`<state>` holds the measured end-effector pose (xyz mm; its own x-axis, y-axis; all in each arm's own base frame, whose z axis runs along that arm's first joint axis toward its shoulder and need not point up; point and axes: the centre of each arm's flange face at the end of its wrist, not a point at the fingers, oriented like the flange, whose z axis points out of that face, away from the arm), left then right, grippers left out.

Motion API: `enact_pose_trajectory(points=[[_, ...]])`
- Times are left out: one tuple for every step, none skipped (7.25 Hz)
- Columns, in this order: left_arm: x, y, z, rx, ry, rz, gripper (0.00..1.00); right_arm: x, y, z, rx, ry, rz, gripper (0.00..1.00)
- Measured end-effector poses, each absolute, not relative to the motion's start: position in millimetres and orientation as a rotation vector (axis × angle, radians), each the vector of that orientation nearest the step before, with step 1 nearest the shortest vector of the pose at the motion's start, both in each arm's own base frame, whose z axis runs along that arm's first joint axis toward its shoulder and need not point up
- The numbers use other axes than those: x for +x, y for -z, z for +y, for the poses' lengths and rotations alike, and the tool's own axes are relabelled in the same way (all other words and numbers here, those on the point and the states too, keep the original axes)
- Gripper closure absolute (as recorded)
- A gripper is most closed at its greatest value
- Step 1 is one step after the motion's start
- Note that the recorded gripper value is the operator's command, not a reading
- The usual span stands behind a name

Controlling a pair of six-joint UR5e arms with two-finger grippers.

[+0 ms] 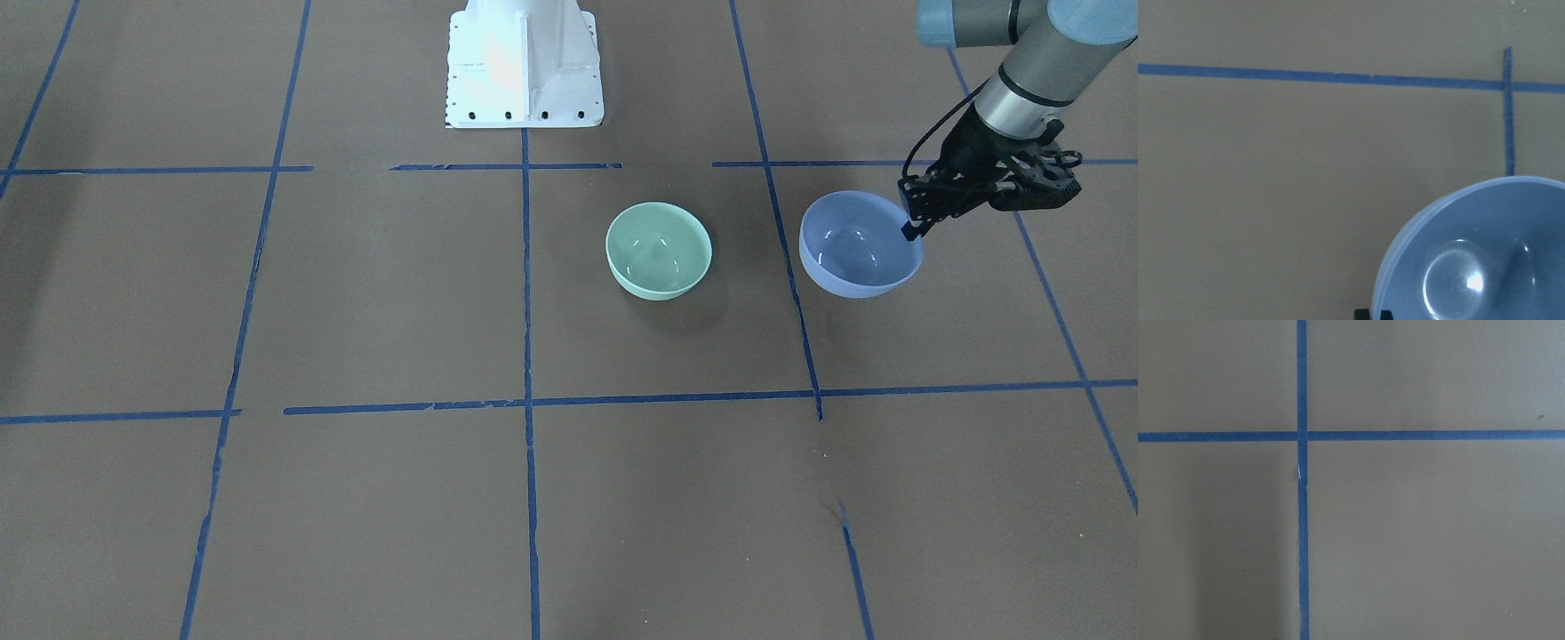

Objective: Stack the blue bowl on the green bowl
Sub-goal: 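Lift the blue bowl with the left gripper and carry it over the green bowl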

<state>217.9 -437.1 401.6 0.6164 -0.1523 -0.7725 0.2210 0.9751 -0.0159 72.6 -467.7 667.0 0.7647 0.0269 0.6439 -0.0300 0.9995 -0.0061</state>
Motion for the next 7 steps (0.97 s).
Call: enact_pose_trajectory(points=[[244.8, -362.9, -441.4, 0.04, 0.272, 0.906, 1.0, 72.6, -667.0, -467.7, 0.005, -0.031, -0.7, 0.0], [280.5, -333.0, -434.9, -0.012, 0.301, 0.931, 1.0, 72.6, -667.0, -467.7, 0.004, -0.031, -0.7, 0.0], [315.9, -313.2, -420.6, -0.057, 0.316, 0.945, 1.0, 72.6, -667.0, -467.7, 0.004, -0.031, -0.7, 0.0], [346.2, -302.9, -403.7, -0.084, 0.326, 0.945, 1.0, 72.6, -667.0, -467.7, 0.004, -0.031, -0.7, 0.0], [369.4, -299.1, -388.0, -0.106, 0.329, 0.939, 1.0, 72.6, -667.0, -467.7, 0.004, -0.031, -0.7, 0.0], [387.8, -300.8, -375.5, -0.13, 0.331, 0.927, 1.0, 72.5, -666.9, -467.7, 0.004, -0.031, -0.7, 0.0], [401.1, -304.8, -369.7, -0.142, 0.336, 0.913, 1.0, 72.5, -666.9, -467.7, 0.004, -0.031, -0.701, 0.0]])
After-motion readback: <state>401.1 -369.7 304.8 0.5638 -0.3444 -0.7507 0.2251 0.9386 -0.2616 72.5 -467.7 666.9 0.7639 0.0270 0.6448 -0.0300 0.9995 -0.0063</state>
